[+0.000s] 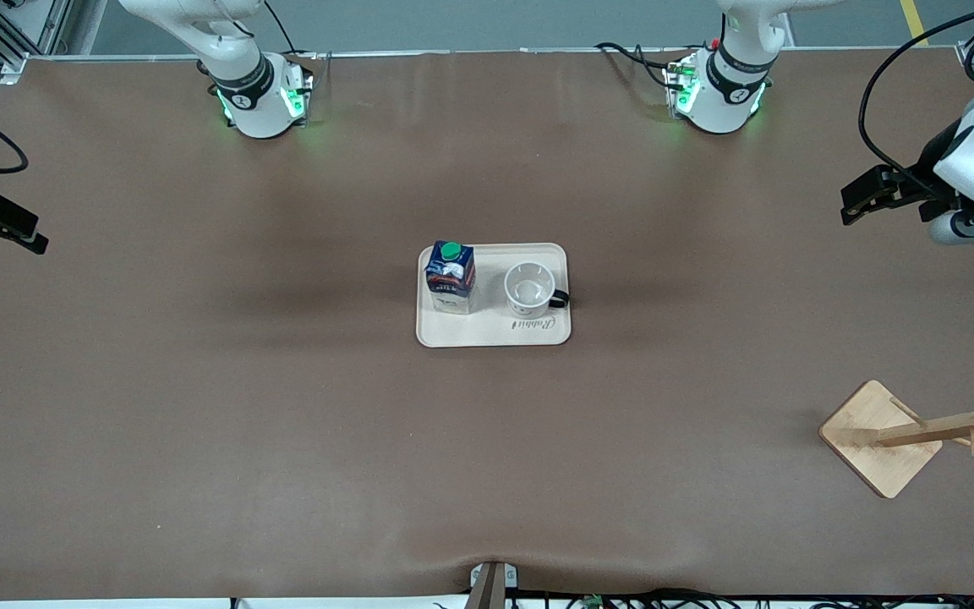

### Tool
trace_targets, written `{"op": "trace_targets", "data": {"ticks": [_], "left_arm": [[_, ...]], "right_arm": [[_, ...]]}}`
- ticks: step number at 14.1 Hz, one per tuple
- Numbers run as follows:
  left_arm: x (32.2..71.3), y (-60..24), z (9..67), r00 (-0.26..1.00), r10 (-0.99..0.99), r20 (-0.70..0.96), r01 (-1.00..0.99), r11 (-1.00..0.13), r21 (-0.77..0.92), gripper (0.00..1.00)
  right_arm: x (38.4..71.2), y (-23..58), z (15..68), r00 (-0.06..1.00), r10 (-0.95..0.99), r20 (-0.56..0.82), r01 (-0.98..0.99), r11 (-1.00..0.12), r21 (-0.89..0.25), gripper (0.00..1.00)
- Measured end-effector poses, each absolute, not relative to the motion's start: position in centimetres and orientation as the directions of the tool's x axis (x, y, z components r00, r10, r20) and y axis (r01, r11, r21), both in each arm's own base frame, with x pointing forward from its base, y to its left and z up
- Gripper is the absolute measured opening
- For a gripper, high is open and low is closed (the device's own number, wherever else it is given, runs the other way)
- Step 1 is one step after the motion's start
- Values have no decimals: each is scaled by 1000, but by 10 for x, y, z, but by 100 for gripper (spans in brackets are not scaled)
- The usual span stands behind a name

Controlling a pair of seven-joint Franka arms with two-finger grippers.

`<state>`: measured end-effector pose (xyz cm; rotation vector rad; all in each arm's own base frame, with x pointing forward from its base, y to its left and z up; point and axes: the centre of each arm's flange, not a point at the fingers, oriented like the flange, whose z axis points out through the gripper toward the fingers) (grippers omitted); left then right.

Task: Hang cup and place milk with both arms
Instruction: 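Move the left gripper toward the white mug on the tray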

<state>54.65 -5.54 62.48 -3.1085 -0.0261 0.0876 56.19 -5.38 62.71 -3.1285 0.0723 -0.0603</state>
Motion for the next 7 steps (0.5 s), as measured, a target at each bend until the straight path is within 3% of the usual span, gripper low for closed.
{"op": "trace_targets", "data": {"ticks": [7], "left_arm": [[550,-56,619,998,14,-67,12,-999,-31,100]], "right_arm": [[562,-54,627,998,-46,38,-46,-999,-13,100]]}}
